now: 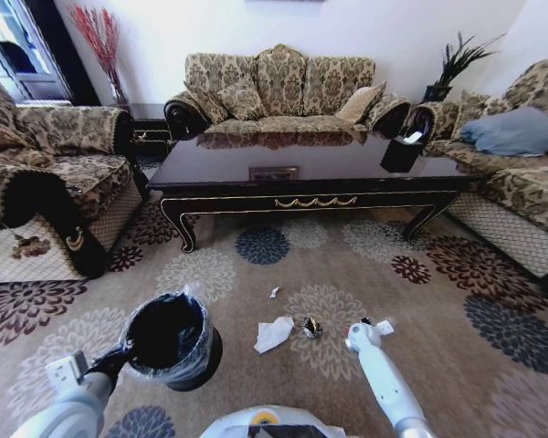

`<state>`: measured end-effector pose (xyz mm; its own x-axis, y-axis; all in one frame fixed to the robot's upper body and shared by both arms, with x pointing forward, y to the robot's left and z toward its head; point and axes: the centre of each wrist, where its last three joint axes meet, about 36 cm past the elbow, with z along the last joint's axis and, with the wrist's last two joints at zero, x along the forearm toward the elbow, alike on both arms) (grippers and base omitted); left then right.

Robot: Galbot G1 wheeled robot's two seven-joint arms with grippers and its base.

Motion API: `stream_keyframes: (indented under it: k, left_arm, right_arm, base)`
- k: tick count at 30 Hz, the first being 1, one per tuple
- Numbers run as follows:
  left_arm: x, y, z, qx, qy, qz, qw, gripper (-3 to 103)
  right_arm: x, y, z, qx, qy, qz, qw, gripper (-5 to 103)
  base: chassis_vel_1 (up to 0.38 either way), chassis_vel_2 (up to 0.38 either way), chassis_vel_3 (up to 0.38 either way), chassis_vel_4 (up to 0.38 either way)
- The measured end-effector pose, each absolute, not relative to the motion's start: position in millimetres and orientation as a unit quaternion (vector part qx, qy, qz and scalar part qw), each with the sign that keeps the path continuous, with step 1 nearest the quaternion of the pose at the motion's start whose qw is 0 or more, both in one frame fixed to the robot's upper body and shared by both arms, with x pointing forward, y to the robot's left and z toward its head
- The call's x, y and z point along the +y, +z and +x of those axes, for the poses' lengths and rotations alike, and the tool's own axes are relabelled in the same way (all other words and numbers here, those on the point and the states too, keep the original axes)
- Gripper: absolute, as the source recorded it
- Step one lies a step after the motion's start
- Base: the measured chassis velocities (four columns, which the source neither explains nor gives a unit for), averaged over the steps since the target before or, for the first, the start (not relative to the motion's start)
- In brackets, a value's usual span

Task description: Move to the front of the table and pick up the trash from the floor, then place it into the trash bin.

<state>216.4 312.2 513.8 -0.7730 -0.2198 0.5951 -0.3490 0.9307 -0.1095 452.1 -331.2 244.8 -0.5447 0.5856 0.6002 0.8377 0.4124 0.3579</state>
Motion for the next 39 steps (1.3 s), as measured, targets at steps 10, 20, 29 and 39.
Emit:
stream_keyframes:
  k: [10, 20, 29, 39]
  left_arm:
    - [302.8, 503.4, 220.9, -0.933, 0.123, 0.135, 0.312, 5]
    - [300.3, 492.8, 224.5, -0.93, 0.117, 0.119, 0.328, 5]
    - [305.1, 488.9, 226.0, -0.93, 0.107, 0.103, 0.336, 5]
    - [309.3, 486.9, 237.3, -0.932, 0.129, 0.084, 0.328, 5]
  right_arm:
    - [-296.1, 326.2, 423.0, -0.865, -0.35, -0.351, 0.081, 23]
    - [-227.8, 383.4, 384.7, -0.9, -0.376, -0.217, 0.044, 23]
    - [-179.2, 383.8, 356.5, -0.937, -0.347, 0.026, -0.032, 23]
    - [-137.4, 375.0, 348.4, -0.918, -0.327, 0.213, -0.075, 23]
  base:
    - [0.0, 0.0, 0.0, 0.0]
    - [0.0, 0.0, 0.0, 0.0]
    - [0.0, 0.0, 0.0, 0.0]
    - [0.0, 0.0, 0.0, 0.0]
